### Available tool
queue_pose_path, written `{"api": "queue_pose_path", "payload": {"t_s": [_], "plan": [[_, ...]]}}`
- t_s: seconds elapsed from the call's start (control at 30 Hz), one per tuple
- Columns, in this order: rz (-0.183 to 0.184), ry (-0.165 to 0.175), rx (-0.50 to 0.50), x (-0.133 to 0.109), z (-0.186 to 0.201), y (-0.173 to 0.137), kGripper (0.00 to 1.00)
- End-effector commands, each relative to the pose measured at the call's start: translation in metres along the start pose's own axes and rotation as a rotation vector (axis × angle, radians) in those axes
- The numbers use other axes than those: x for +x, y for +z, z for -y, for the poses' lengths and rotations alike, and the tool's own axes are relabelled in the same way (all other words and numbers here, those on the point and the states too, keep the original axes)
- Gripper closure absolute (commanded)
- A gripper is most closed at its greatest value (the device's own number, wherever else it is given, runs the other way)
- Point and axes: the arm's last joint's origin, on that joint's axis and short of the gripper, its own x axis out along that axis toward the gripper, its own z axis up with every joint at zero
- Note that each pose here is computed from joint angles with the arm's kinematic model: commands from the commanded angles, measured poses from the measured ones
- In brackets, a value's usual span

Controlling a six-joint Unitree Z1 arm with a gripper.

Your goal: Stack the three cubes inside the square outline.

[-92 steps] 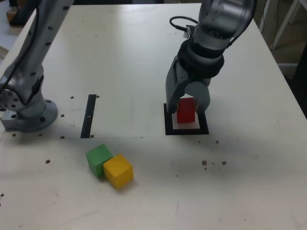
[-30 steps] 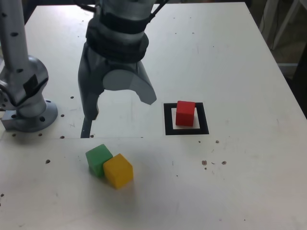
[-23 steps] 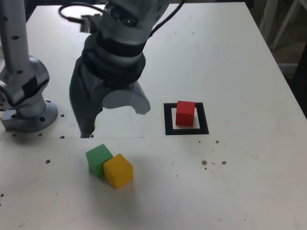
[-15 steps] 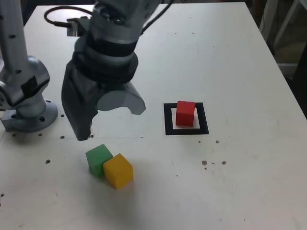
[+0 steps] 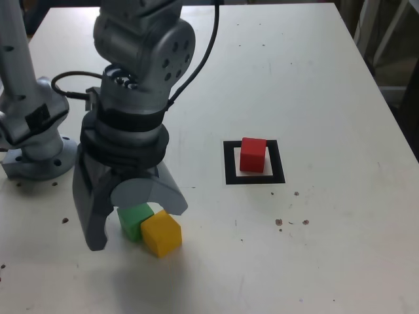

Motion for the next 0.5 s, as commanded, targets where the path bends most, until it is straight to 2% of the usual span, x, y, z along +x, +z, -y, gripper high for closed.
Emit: {"api": "queue_pose_path", "payload": {"t_s": [0.0,0.1,0.23,0.47], "plan": [[0.003,-0.007,0.004,0.0,0.0,-0.001,0.0],[0.014,-0.016,0.006,0.003,0.002,0.002,0.0],[0.048,-0.029,0.003,0.008,0.006,0.008,0.0],[0.062,-0.011,-0.036,0.016,0.008,0.021,0.0]]}}
